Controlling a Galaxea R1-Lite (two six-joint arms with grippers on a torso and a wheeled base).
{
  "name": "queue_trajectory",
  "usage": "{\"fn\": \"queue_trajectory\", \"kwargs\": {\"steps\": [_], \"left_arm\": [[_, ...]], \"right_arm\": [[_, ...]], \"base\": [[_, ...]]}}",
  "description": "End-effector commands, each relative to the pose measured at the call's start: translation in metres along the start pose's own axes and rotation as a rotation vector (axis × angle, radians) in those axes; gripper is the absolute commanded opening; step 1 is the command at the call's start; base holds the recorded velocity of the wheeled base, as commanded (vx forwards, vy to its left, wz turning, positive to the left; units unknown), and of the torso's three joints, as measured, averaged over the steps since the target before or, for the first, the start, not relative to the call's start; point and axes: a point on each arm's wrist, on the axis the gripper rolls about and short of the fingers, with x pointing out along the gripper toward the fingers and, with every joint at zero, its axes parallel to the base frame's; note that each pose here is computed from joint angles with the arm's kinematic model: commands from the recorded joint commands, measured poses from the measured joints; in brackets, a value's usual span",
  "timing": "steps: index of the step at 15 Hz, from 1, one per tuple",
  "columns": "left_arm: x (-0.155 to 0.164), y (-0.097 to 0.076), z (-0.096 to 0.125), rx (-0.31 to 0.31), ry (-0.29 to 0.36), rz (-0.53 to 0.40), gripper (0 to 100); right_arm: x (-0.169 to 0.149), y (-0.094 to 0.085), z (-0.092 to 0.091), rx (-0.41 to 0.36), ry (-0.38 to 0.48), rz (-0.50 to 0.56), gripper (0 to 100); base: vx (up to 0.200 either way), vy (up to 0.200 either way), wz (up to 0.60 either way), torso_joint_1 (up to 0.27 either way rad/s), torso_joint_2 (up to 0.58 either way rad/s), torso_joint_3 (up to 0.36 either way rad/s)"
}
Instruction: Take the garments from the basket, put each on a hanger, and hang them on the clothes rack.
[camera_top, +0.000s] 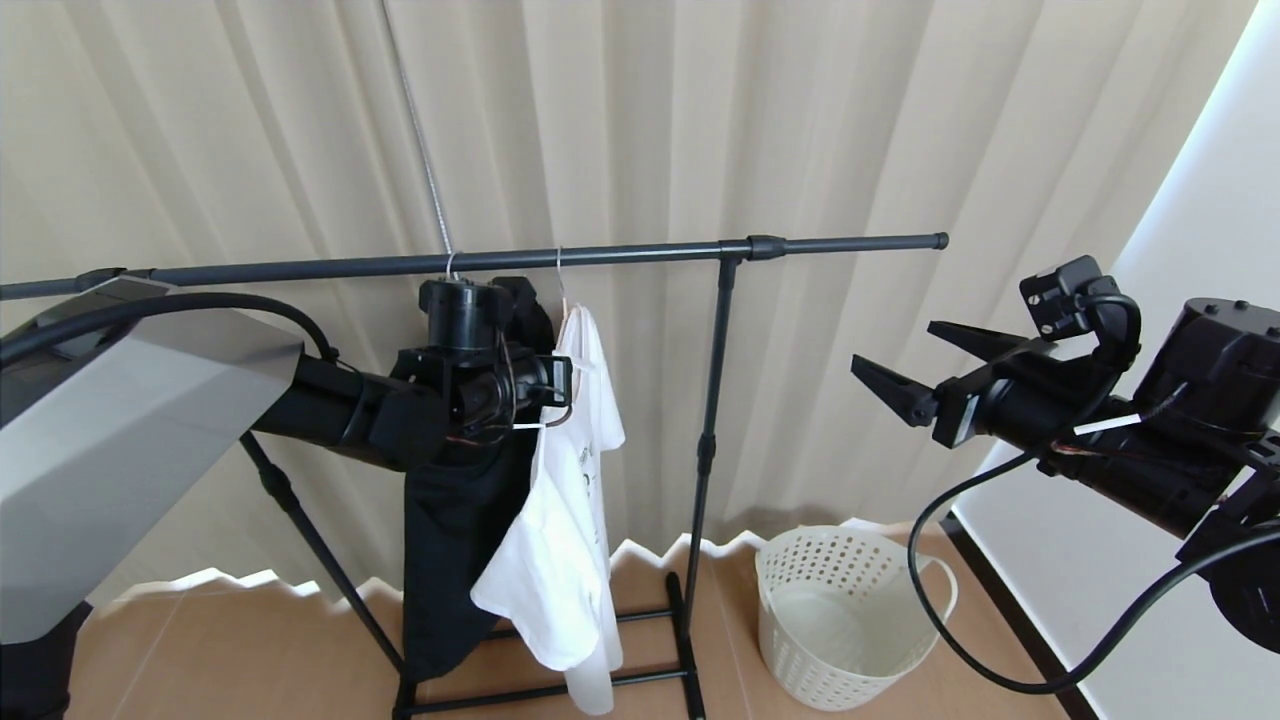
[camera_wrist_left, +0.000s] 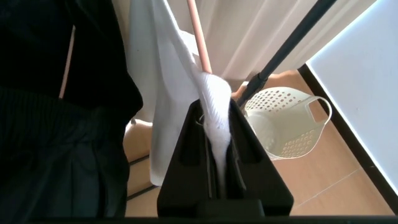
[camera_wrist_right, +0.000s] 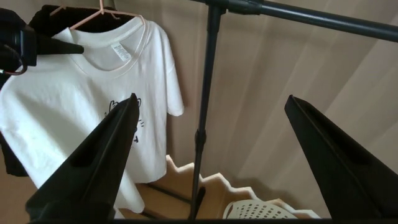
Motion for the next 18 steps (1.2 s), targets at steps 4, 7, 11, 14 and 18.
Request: {"fn": "queue_trajectory", "kwargs": {"steps": [4,7,11,14,18], "left_arm": [[-0.037,0.000,0.014,-0.006,-0.021,0.002,100],[-0.148,-0.004,0.042,0.004,-0.126,-0.007,100],[-0.291,0.000,-0.007,0.033,-0.110,0.051,100],[-0.353,0.010,-0.100,0.045,-0.031,0.155,100],[-0.398,0.021,-0.188,0.080,-0.070,0.292,100]], "right_arm": [[-0.001,0.000,0.003,-0.003,-0.012,0.000,100],[-0.025,0.004,0.033,-0.023,-0.108,-0.026,100],[-0.101,0.020,0.036,-0.008,-0.003,-0.125,100],[-0.198,0.046,-0.026,-0.012,0.125,-0.152,100],[-0.278,0.067,-0.095,-0.057,0.237,-0.210,100]], "base": [[0.000,0.000,0.00,0.000,0.00,0.000],[0.000,0.000,0.00,0.000,0.00,0.000],[0.000,0.000,0.00,0.000,0.00,0.000],[0.000,0.000,0.00,0.000,0.00,0.000],[0.000,0.000,0.00,0.000,0.00,0.000]]}}
